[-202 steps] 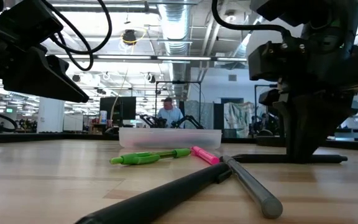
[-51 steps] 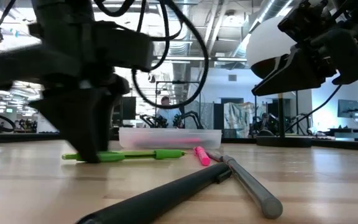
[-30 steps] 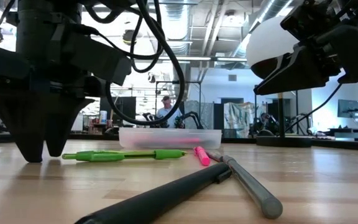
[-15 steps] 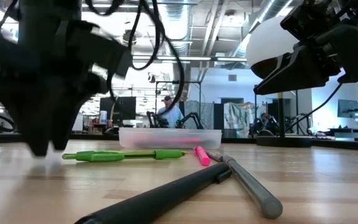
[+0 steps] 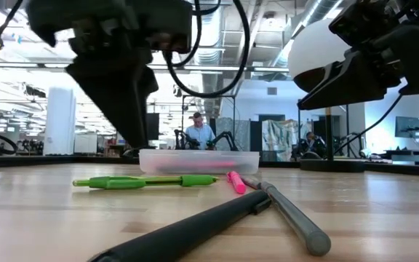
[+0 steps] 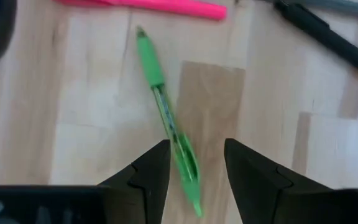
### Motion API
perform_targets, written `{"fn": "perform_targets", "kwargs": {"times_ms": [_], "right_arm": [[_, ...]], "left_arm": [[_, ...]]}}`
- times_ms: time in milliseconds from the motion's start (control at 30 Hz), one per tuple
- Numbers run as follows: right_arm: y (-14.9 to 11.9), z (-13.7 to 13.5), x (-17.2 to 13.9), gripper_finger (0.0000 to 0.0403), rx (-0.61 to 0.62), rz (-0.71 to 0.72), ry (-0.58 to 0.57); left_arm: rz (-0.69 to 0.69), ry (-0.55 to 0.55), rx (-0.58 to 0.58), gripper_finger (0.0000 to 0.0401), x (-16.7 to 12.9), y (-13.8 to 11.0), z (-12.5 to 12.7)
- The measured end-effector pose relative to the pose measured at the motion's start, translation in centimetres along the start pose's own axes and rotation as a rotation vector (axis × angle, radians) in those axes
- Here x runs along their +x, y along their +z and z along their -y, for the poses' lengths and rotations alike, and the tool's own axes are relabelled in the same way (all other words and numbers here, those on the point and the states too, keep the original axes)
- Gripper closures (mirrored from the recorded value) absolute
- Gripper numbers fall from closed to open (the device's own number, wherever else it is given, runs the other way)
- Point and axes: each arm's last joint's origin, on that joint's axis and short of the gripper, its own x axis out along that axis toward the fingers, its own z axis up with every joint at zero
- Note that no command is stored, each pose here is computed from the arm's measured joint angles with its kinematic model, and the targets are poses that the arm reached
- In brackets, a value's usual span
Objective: Pick & place school supplies into a supply box
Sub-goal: Put the green pen into the supply box
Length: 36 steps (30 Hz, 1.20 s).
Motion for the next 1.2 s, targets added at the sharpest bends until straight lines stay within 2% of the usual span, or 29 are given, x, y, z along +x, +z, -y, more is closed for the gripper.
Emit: {"fn": "perform_targets", "kwargs": {"times_ms": [167, 433, 633, 900, 1200], "right_arm": [[0.0, -0.2, -0.1, 0.0281, -0.004, 0.002, 0.008], [0.0, -0.3, -0.2, 0.0281, -0.009, 0.001, 0.012], [-0.1, -0.3, -0.1, 0.0281, -0.013, -0.005, 0.012], [-0.2, -0.3, -0.2, 0.0281, -0.014, -0.018, 0.011], [-0.3, -0.3, -0.2, 0.0281, -0.018, -0.03, 0.009]], "left_arm": [[0.021, 0.037, -0.022, 0.0253, 0.2, 0.5, -0.9], [0.085, 0.02, -0.006, 0.0253, 0.9, 1.4, -0.9], [0.019, -0.001, -0.003, 0.0253, 2.6, 1.3, -1.5], [-0.013, -0.011, -0.016, 0.0253, 2.7, 1.4, -2.1], [-0.09, -0.031, -0.037, 0.0253, 4.8, 0.9, -2.1]]}}
